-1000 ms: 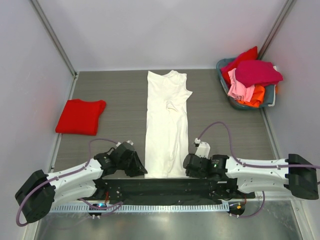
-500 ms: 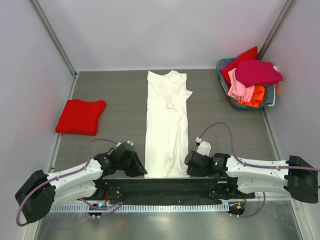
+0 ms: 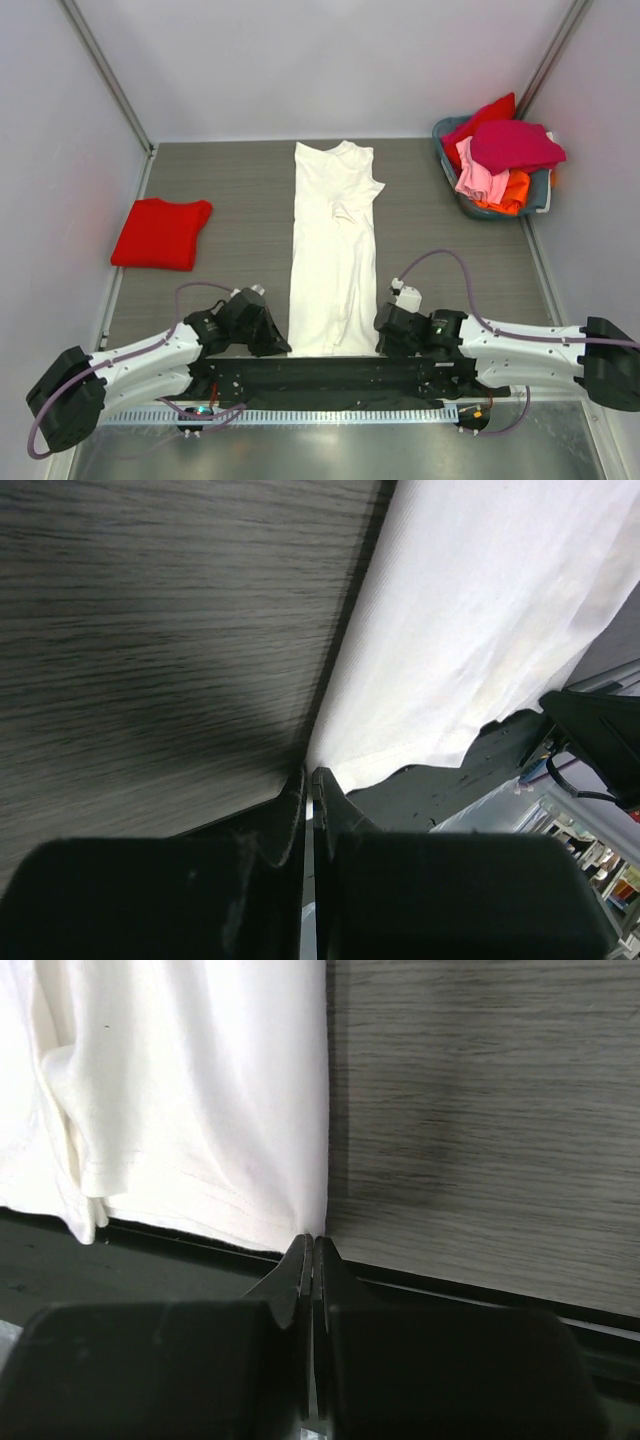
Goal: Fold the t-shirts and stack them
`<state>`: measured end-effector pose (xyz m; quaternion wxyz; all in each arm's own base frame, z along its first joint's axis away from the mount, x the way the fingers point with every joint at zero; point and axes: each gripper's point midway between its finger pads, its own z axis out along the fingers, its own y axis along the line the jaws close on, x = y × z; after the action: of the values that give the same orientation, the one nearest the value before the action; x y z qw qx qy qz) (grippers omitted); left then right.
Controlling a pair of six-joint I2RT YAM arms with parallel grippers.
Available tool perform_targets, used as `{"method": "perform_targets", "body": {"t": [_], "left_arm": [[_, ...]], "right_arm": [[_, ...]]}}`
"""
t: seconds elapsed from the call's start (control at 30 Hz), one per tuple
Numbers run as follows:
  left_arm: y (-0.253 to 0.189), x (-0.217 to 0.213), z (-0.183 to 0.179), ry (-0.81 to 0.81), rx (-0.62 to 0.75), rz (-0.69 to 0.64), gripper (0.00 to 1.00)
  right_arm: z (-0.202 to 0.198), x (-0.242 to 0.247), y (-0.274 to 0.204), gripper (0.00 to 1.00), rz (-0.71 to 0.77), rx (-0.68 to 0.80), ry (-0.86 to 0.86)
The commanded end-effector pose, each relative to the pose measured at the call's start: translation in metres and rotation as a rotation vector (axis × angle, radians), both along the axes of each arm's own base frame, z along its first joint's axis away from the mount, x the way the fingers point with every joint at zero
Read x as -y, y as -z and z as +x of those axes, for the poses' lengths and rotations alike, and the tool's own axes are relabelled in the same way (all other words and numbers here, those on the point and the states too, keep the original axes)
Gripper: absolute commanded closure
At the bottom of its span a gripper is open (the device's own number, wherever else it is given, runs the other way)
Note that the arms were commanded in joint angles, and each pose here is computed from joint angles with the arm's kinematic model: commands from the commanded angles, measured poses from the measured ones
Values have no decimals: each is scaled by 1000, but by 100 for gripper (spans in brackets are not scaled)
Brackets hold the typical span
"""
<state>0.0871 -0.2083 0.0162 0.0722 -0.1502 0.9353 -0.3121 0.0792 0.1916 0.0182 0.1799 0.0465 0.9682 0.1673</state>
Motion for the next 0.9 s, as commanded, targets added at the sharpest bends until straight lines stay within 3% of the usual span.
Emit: {"method": "perform_targets", "body": {"t": [0.0, 0.13, 0.37, 0.6, 0.87], "left_arm": [[-4, 2, -7, 15, -23, -25, 100], [-33, 14, 0, -5, 15, -116, 100], [-76, 24, 37, -102, 134, -142, 100], [-103, 27, 104, -209, 159, -189, 100], [-127, 15, 197, -318, 241, -143, 100]], "right_arm": [[3, -3, -15, 99, 40, 27, -2], [16, -1, -45, 99, 59, 106, 14], [72, 6, -103, 99, 1, 285, 52], [133, 16, -129, 99, -106, 361, 81], [202, 13, -132, 99, -44, 333, 105]]}}
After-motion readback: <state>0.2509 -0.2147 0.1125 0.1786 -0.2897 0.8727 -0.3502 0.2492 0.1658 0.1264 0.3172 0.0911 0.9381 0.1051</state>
